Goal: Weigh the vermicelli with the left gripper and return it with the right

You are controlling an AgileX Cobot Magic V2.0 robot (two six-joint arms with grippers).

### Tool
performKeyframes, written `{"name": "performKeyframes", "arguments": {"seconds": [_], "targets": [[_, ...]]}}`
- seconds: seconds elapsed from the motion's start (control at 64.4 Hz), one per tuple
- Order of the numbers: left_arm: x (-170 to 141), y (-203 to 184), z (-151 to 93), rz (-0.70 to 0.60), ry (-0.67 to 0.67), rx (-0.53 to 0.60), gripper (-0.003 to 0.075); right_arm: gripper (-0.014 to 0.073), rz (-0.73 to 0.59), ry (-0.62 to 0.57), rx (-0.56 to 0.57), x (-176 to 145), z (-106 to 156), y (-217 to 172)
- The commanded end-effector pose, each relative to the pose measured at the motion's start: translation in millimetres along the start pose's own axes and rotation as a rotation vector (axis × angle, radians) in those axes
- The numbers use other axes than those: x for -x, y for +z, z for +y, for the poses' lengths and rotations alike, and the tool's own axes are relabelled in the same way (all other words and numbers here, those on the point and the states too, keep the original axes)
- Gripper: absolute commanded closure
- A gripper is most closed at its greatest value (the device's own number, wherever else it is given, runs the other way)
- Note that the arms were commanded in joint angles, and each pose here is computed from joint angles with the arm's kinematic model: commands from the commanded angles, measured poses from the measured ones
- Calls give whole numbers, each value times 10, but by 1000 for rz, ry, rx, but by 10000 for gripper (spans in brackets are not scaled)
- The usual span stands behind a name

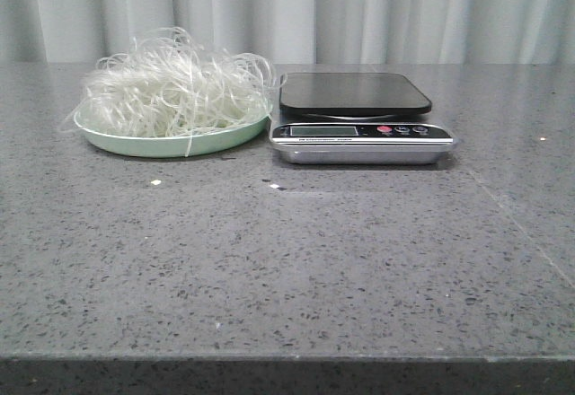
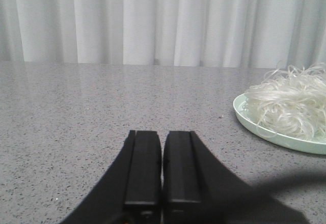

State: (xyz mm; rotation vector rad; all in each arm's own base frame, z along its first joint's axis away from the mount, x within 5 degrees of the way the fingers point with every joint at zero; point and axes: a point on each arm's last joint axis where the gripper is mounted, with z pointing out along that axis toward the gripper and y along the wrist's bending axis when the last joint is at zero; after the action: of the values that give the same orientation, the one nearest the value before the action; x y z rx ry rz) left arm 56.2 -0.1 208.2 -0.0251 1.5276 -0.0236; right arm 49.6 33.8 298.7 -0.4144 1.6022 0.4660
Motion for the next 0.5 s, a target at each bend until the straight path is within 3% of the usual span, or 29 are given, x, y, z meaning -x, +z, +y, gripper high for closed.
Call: {"name": "performKeyframes", "arguments": {"seconds": [0.0, 0.481], "targets": [[63, -19, 6, -94, -19, 5, 592, 407, -88, -2, -19, 140, -11, -12], [63, -19, 5, -94, -2, 6, 592, 407, -88, -2, -19, 140, -11, -12]]}}
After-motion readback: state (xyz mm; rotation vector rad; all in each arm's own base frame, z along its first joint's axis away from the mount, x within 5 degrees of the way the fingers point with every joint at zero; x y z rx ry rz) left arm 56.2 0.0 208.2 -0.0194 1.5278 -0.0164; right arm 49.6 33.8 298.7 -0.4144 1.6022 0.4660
